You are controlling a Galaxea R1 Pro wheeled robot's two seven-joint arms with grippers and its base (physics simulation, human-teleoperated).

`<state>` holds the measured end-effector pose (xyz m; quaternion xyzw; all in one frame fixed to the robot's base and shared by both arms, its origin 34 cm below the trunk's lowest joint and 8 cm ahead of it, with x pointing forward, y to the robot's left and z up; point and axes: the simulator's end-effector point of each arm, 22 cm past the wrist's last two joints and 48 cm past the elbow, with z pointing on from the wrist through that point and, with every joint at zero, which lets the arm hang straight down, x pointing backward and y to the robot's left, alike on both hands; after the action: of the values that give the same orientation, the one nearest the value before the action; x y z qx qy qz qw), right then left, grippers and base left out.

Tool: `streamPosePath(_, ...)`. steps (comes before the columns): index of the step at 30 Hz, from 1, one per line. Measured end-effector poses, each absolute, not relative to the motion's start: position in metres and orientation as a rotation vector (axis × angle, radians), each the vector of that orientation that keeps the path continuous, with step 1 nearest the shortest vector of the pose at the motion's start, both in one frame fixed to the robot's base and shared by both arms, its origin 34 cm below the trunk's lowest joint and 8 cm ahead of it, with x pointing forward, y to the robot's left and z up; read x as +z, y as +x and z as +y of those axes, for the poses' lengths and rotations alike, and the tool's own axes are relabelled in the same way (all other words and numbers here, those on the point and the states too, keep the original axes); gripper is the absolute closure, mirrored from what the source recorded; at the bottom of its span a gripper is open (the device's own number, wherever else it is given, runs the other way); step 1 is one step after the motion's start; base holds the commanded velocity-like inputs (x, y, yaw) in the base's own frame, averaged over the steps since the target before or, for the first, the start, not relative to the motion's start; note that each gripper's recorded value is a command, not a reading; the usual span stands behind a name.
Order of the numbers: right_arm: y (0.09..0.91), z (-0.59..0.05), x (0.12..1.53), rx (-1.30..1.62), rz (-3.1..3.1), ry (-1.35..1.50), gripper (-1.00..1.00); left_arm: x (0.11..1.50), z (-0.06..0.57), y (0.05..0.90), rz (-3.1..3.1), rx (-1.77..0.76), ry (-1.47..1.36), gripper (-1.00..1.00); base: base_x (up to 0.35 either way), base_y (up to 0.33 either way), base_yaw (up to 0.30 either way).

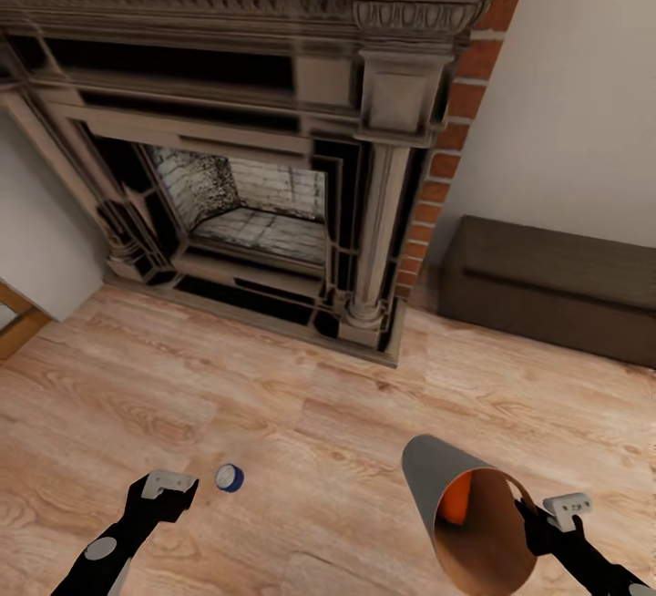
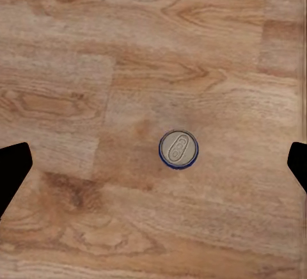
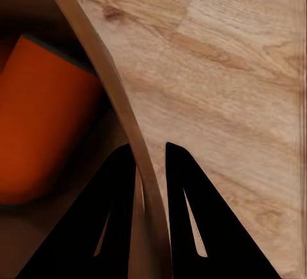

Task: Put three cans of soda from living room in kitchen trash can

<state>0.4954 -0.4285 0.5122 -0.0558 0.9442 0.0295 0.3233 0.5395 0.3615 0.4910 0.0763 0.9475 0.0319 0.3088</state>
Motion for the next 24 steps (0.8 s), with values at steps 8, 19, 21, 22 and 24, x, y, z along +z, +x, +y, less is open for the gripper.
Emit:
streamPosePath(8,0.4948,-0.4282,0.5118,0.079,2.48,-0.144,1.0,0.4908,0.3623,0.5393,2.506,0.09,0.201,-1.0,0.284,-0.143,-0.247)
streamPosePath(19,0.4949,-0.4284,0.512,0.08,2.479,-0.143,1.0,0.4912,0.3621,0.5397,2.504,0.086,0.196,-1.0,0.152,-0.034,-0.251)
streamPosePath(21,0.4948,-0.4285,0.512,0.079,2.48,-0.141,1.0,0.4911,0.3621,0.5396,2.504,0.085,0.198,-1.0,0.011,0.253,-0.251)
streamPosePath(22,0.4949,-0.4282,0.512,0.08,2.479,-0.143,1.0,0.4911,0.3621,0.5396,2.504,0.084,0.199,-1.0,0.006,0.283,-0.251)
streamPosePath(24,0.4949,-0.4288,0.512,0.079,2.48,-0.143,1.0,0.4909,0.3613,0.5394,2.505,0.083,0.203,-1.0,0.004,0.299,-0.251)
